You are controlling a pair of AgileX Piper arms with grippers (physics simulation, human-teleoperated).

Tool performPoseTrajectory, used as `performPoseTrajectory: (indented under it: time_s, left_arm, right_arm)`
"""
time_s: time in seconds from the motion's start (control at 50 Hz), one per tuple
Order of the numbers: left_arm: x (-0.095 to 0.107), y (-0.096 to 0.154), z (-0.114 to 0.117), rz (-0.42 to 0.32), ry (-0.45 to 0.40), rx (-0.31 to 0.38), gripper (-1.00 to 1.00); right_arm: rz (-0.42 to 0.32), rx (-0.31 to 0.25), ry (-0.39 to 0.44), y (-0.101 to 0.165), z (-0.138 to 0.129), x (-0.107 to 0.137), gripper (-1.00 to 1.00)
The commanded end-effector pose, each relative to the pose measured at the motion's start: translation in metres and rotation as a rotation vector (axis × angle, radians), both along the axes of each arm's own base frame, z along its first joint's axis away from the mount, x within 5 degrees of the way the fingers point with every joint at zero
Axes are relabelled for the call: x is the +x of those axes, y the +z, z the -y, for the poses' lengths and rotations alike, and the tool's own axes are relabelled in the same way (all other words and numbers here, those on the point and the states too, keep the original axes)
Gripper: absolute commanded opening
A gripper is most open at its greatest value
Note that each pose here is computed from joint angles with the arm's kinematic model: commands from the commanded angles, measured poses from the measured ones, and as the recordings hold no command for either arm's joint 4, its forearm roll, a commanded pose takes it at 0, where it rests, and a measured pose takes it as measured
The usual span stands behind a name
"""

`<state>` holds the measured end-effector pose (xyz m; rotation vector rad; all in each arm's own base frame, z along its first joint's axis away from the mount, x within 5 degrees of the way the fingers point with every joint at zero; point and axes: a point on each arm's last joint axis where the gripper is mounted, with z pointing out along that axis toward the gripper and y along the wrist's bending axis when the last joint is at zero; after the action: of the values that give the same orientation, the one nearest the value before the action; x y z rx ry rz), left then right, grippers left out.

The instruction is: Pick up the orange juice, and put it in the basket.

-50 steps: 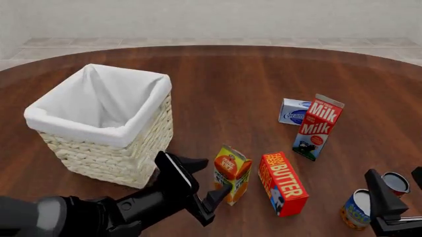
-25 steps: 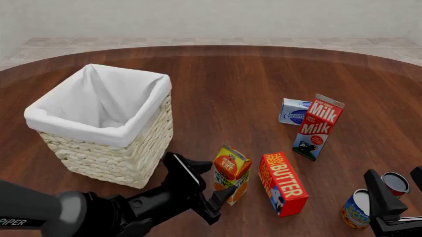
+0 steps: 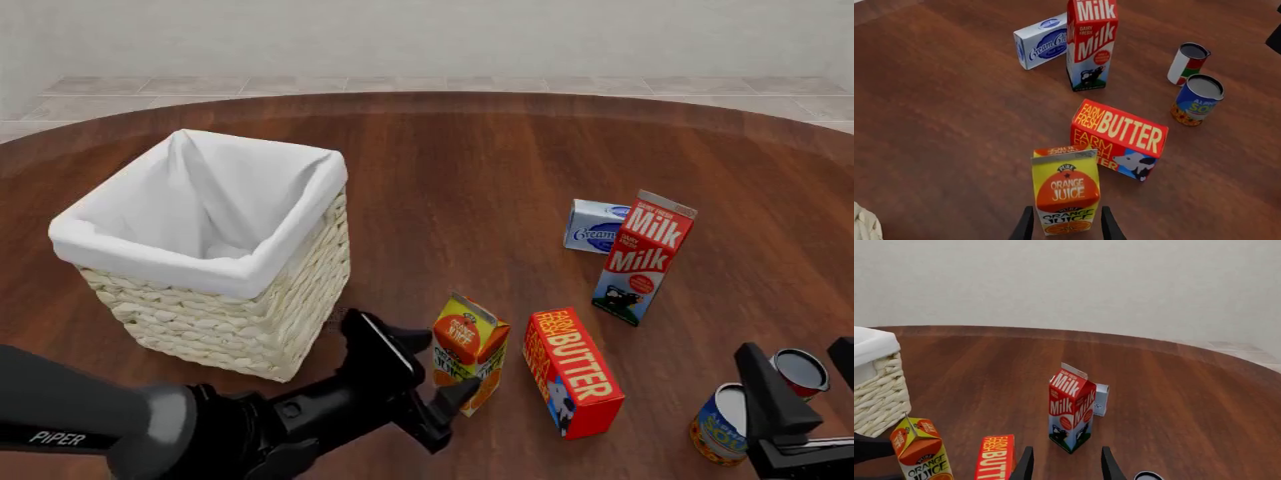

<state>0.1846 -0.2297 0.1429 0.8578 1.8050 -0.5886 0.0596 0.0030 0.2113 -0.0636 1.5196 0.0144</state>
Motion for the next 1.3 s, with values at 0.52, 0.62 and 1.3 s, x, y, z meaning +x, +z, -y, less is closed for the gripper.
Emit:
performPoseTrajectory:
  time_s: [0.52, 0.62, 1.3]
  left_arm:
    - [0.0098, -0.0134, 0.0103, -0.033, 0.009, 0.020, 1.00]
    - [0.0089, -0.0141, 0.0112, -0.031, 0.005, 0.020, 1.00]
    - [0.0057, -0.0073, 0.0079, -0.021, 0.006, -0.003, -1.00]
  right_arm:
    - [-0.010, 0.000, 0.009, -0.0002, -0.0006, 0.0020, 1.00]
    - [-0.011, 0.000, 0.007, -0.0003, -0.0005, 0.0019, 1.00]
    - [-0.011, -0.001, 0.010, -0.0004, -0.0007, 0.0018, 1.00]
